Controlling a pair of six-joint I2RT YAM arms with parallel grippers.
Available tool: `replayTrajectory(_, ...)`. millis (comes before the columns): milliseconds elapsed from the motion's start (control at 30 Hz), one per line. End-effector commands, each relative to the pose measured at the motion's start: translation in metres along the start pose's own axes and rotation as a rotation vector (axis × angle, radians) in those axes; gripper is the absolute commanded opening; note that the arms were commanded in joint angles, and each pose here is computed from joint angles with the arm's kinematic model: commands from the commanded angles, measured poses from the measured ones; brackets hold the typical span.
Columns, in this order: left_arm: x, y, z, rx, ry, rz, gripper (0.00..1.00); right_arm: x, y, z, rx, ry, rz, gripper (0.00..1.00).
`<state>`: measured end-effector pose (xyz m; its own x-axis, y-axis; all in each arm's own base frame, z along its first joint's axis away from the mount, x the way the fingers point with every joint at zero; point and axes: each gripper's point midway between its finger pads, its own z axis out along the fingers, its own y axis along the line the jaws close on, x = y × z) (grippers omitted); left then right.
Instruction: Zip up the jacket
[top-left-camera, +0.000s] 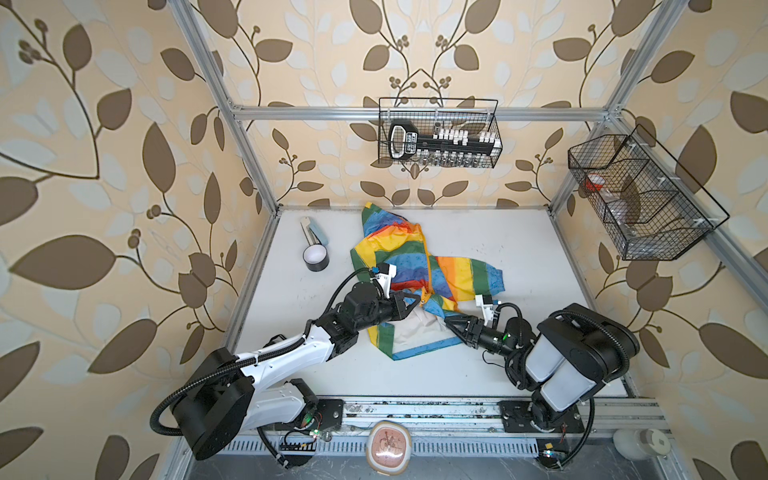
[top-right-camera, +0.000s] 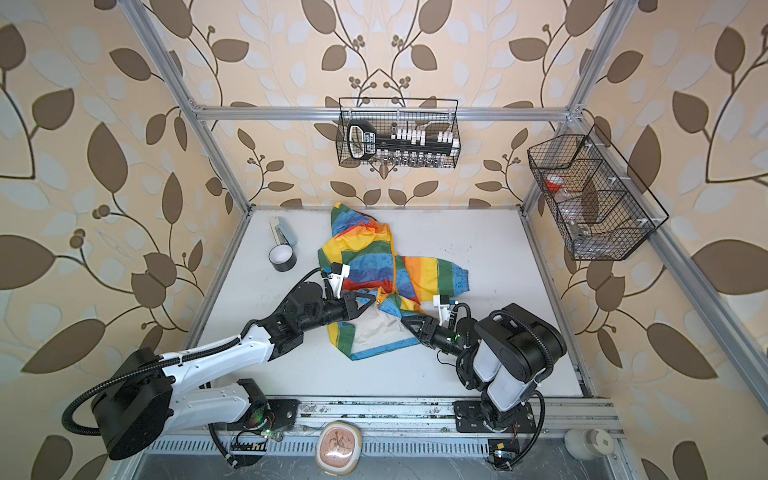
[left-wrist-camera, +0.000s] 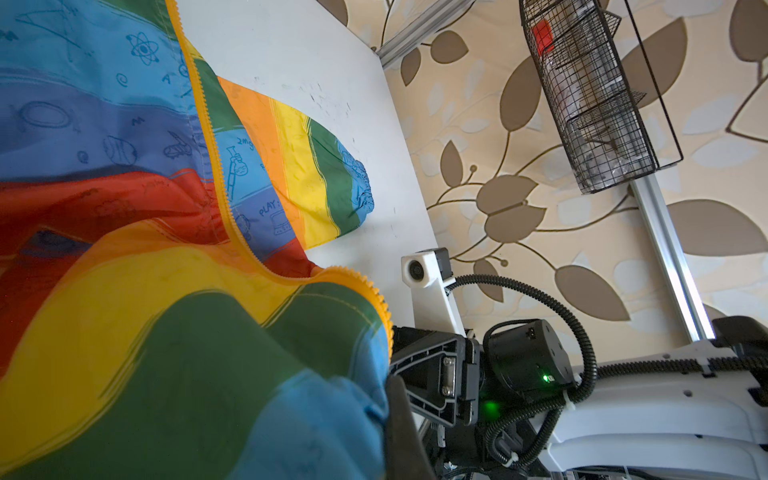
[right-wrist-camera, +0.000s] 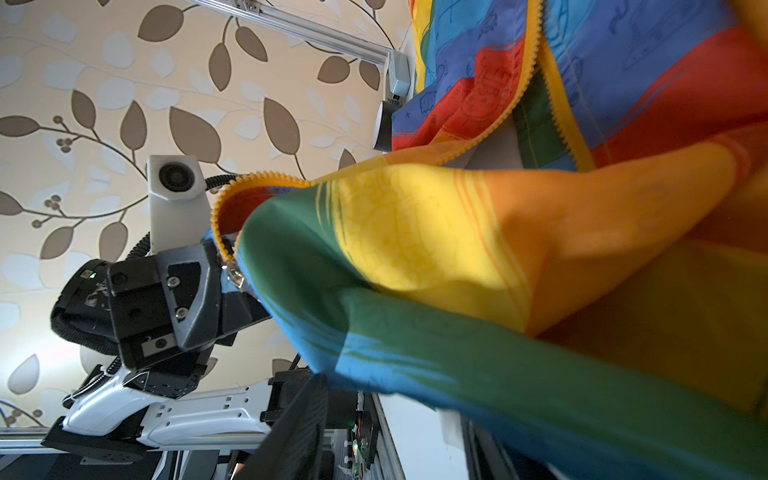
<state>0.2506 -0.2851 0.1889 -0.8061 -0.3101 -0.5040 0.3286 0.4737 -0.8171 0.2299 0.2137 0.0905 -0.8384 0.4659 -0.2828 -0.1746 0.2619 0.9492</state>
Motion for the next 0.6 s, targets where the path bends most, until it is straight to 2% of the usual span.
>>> replayTrajectory(0,-0.004,-0.007,-0.007,0.018,-0.017,0.035,0.00,0.019,-0.007,-0.015,0.017,0.042,0.009,0.53)
replayTrajectory(333,0.003,0.003,-0.010,-0.009,-0.012,0.018,0.00,0.016,-0.007,-0.016,0.069,0.038,-0.058,0.53)
replayTrajectory(433,0.003,0.005,-0.010,-0.013,-0.015,0.018,0.00,0.011,-0.008,-0.011,0.179,0.061,-0.163,0.53)
replayTrajectory(567,0.004,0.007,-0.008,-0.015,-0.012,0.014,0.00,-0.014,0.020,-0.021,0.278,0.016,-0.356,0.62)
